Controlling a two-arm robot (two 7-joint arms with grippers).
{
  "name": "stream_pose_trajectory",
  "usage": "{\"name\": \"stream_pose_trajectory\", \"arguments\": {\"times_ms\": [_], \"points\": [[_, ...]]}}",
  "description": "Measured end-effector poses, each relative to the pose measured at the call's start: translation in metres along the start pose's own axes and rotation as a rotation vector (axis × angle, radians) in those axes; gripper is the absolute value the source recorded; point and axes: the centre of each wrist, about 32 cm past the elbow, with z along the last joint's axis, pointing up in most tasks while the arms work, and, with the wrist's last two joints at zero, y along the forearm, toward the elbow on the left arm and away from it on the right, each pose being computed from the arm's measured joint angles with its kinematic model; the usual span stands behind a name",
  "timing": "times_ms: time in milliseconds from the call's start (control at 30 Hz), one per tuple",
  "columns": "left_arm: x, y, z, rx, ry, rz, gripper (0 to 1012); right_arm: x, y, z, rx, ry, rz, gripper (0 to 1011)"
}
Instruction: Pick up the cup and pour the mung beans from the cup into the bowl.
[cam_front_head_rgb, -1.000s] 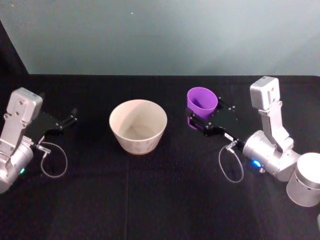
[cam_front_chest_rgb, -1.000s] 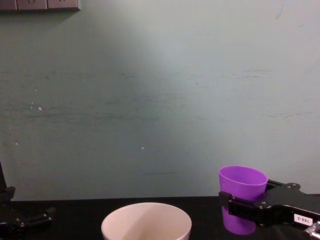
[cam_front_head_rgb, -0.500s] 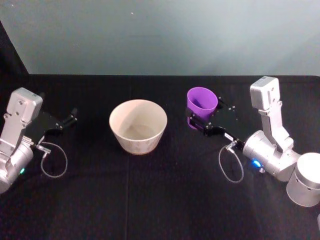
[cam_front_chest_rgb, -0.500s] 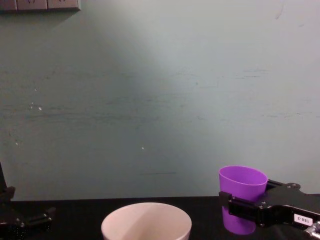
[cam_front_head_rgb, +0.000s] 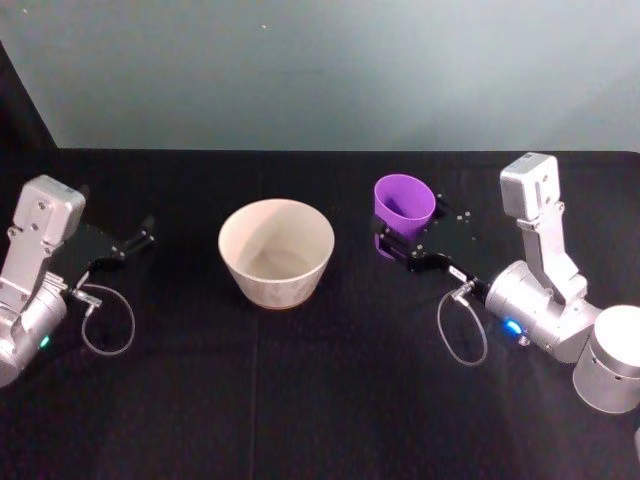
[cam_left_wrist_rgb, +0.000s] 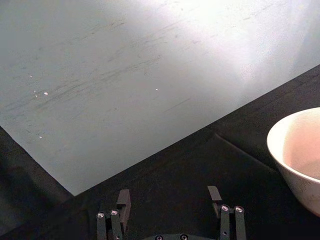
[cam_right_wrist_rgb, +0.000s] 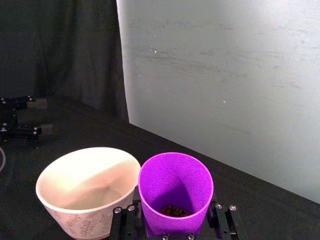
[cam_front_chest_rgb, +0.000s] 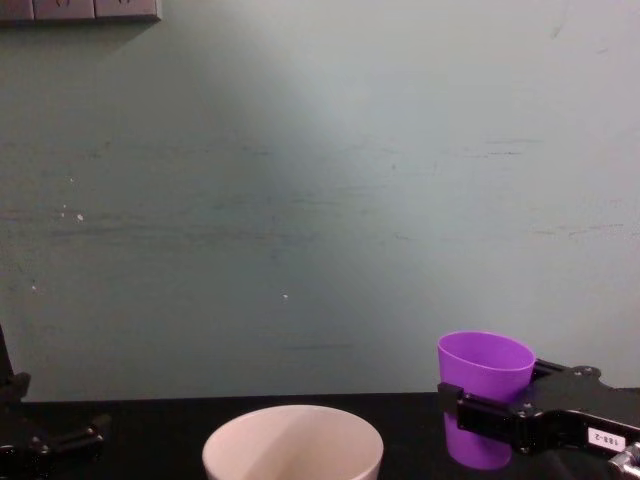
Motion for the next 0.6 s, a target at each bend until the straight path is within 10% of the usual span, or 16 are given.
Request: {"name": "stream_pose_trajectory", "arguments": {"times_ms": [600], "points": [[0.0,0.0,0.0,0.0,0.0,0.0,1000,0.0,0.0,0.0,-0.001,-0.001,0.0,715]]}}
